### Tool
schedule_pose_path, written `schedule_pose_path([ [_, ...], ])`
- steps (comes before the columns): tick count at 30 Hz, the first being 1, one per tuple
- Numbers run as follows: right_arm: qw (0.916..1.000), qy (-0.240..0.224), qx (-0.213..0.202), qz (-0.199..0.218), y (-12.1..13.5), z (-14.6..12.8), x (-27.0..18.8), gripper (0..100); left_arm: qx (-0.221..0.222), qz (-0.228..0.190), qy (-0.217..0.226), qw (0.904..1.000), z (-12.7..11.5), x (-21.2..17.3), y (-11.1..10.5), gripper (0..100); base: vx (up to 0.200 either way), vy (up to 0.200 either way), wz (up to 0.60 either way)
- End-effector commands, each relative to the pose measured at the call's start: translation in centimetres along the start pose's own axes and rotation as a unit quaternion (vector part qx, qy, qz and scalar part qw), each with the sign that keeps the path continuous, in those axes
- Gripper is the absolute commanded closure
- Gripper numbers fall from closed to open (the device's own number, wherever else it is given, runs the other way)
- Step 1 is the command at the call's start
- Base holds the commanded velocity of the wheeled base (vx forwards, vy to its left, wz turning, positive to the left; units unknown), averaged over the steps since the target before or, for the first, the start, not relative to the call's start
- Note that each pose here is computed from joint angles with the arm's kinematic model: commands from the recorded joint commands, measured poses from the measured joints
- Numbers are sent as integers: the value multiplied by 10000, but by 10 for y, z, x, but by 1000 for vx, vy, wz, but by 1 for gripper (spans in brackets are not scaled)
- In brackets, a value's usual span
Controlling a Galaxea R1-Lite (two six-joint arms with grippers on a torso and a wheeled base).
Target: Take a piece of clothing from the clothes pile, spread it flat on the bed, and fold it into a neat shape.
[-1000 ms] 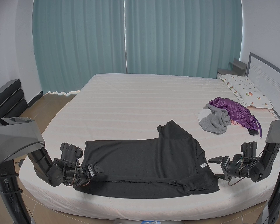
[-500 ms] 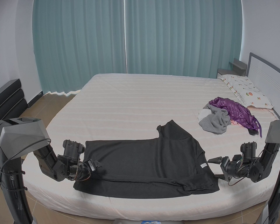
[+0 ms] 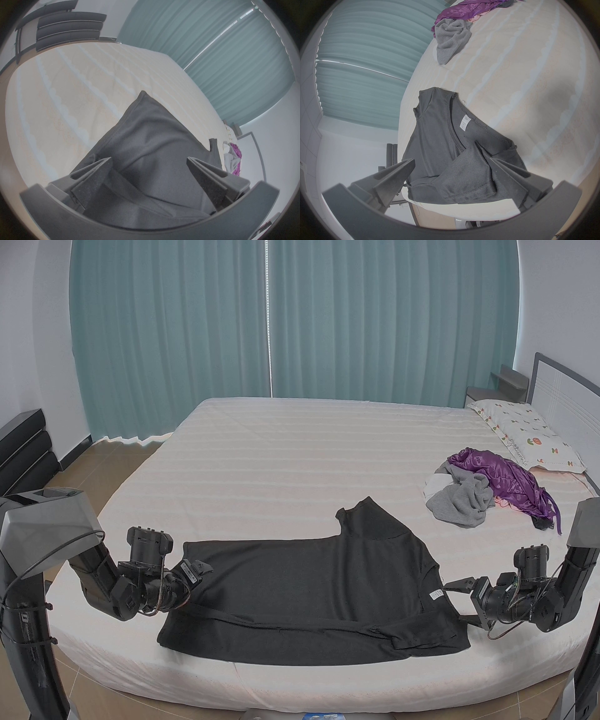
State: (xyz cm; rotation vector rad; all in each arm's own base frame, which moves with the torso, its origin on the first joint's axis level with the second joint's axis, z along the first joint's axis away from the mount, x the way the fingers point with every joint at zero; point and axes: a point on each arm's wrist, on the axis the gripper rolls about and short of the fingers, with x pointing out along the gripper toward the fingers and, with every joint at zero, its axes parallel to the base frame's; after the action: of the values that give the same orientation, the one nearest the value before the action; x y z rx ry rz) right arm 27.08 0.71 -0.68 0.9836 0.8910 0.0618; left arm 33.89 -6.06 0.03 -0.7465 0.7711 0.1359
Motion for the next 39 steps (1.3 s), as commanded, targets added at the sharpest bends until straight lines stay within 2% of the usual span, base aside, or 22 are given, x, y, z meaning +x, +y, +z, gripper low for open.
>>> schedule_pose_path([
  [1,10000,11,6,-10,0,0,0,0,-107,-34,-71,9999,4,0,0,0,0,0,0],
  [8,10000,7,3,-5,0,0,0,0,-513,-324,-399,9974,15,-3,-1,0,0,0,0],
  [12,10000,11,6,-10,0,0,0,0,-506,-312,-319,9977,14,-15,3,0,0,0,0],
  [15,10000,7,3,-5,0,0,0,0,-429,-489,-20,9979,6,-28,2,0,0,0,0],
  [17,10000,11,6,-10,0,0,0,0,-343,-543,168,9978,0,-32,1,0,0,0,0],
  [19,10000,7,3,-5,0,0,0,0,124,-343,586,9976,-18,-33,3,0,0,0,0],
  [24,10000,10,9,-20,-1,-1,0,0,481,-98,1002,9938,-36,-32,4,0,0,0,0],
  [32,10000,29,-47,-34,-2,-1,1,0,1010,292,860,9907,-46,-9,6,0,0,0,0],
  [39,9999,48,-141,-55,-3,-2,2,0,1005,339,568,9927,-36,7,1,0,0,0,0],
])
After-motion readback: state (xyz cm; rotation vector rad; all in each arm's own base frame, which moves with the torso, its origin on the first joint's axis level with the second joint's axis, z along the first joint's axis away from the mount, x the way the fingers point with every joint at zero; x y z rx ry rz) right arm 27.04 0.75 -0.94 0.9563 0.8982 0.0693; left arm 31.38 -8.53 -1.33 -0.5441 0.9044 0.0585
